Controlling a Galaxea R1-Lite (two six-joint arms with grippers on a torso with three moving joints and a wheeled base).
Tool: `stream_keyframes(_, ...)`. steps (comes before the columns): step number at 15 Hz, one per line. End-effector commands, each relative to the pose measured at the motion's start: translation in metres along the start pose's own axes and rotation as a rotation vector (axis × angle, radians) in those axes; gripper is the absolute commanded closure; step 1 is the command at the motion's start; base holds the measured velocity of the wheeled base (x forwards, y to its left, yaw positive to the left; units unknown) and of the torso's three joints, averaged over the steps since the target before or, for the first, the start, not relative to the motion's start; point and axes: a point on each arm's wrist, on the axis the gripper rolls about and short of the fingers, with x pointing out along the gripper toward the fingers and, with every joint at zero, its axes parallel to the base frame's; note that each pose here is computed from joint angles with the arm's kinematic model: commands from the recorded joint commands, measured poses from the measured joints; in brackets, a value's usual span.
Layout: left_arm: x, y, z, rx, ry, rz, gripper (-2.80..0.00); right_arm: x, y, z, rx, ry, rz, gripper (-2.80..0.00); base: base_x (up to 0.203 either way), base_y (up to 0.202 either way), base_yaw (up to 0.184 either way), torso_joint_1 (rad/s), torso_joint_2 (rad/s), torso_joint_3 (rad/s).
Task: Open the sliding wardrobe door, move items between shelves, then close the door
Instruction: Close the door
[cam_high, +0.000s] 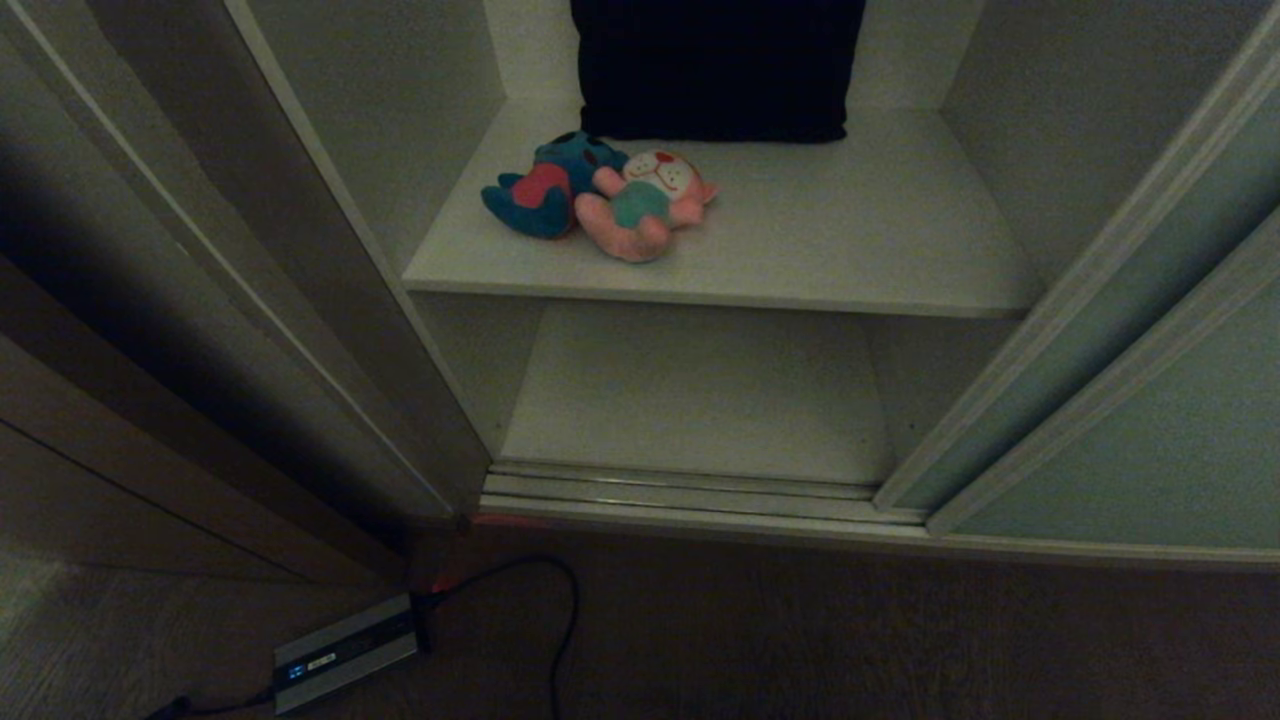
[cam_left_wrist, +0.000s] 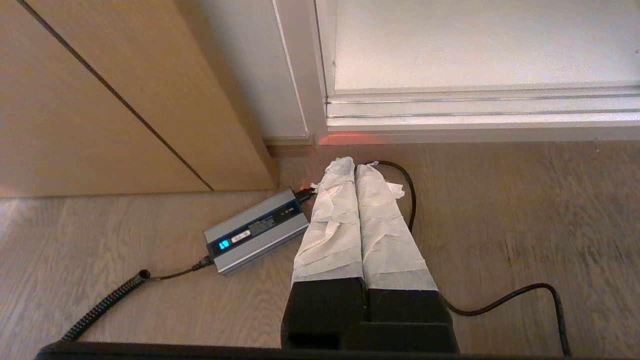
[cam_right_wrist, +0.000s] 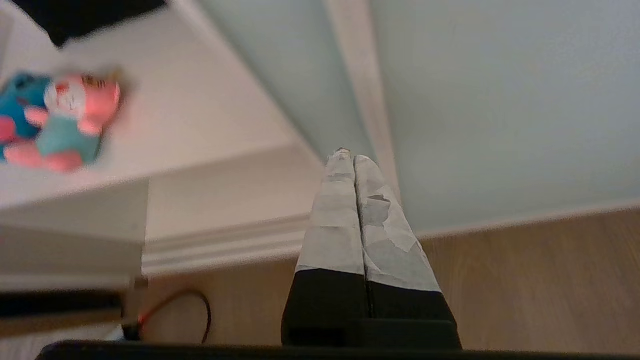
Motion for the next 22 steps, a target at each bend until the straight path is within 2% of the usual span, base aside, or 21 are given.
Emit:
stream_keyframes(1, 0.000, 0.000, 0.000, 0.001, 0.002, -0.001, 0.00, 0.018, -0.013, 0.002, 0.022, 0.001, 0.002, 0.00, 0.000, 0.000, 0.000, 0.000, 0.00, 0.000)
stream_keyframes(7, 0.000, 0.000, 0.000, 0.000, 0.002, -0.001, 0.00, 0.038, -0.028, 0.003, 0.030, 0.000, 0.003, 0.00, 0.000, 0.000, 0.000, 0.000, 0.00, 0.000)
stream_keyframes(15, 0.000, 0.000, 0.000, 0.000, 0.004, -0.001, 0.00, 0.054, -0.031, 0.002, 0.059, 0.014, 0.035, 0.00, 0.000, 0.000, 0.000, 0.000, 0.00, 0.000)
stream_keyframes(22, 0.000, 0.000, 0.000, 0.000, 0.003, -0.001, 0.00, 0.075, -0.034, -0.003, 0.035, -0.001, 0.079, 0.00, 0.000, 0.000, 0.000, 0.000, 0.00, 0.000)
